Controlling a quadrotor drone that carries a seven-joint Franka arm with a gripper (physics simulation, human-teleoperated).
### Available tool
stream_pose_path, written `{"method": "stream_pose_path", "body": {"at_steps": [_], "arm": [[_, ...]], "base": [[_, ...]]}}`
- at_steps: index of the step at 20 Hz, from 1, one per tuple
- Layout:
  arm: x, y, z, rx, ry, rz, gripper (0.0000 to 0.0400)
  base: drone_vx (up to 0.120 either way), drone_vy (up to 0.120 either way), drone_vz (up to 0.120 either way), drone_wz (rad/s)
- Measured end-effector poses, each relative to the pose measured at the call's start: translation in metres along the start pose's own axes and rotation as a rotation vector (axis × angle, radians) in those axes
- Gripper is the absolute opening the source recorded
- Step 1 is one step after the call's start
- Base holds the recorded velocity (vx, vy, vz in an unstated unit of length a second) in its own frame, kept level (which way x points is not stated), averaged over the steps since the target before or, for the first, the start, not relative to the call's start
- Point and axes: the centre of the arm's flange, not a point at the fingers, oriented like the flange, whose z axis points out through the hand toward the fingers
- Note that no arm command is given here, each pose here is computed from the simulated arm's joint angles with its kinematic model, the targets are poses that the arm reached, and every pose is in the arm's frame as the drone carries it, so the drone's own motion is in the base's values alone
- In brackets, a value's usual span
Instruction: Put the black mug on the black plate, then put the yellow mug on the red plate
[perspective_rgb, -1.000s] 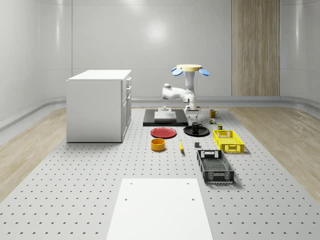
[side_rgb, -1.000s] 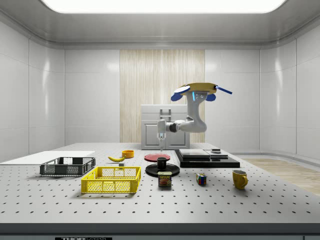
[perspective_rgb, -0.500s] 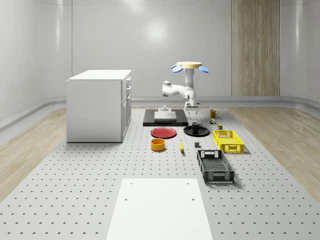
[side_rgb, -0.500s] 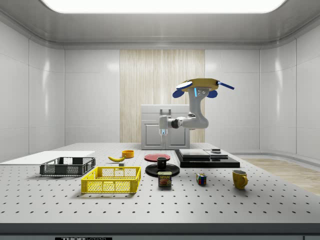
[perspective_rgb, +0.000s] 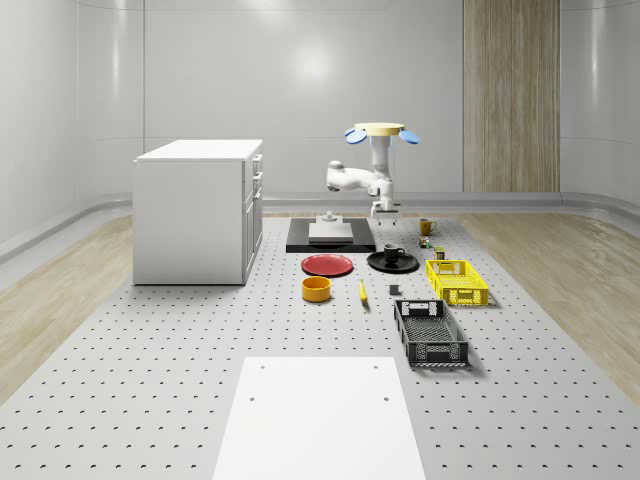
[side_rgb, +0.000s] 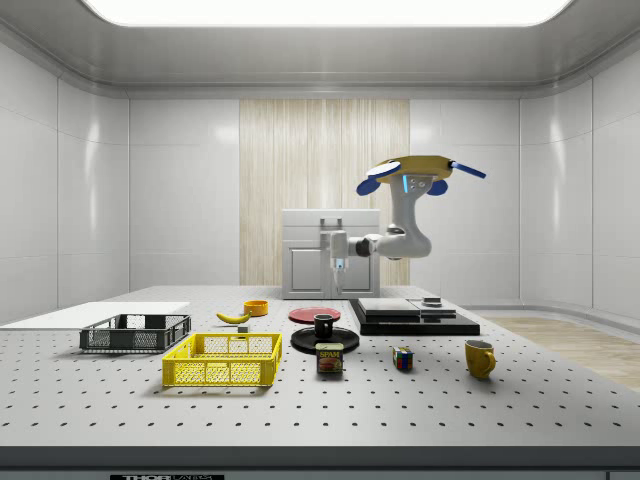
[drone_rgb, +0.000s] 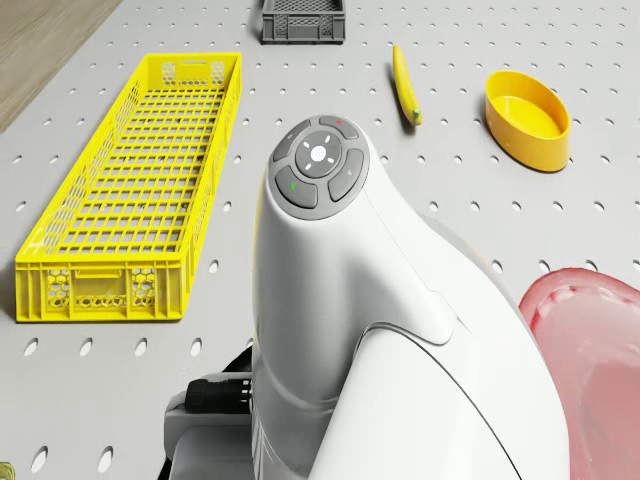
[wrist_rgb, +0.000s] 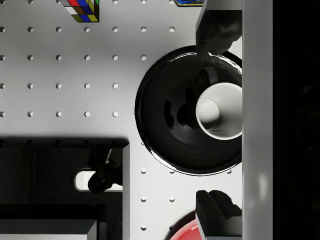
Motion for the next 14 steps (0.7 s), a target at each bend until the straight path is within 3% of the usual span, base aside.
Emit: {"method": "stream_pose_path", "body": {"at_steps": [14], "arm": [[0.0000,0.0000,0.0000,0.000,0.000,0.000,0.0400]], "base": [[-0.120,0.120,0.000,0.000]]}}
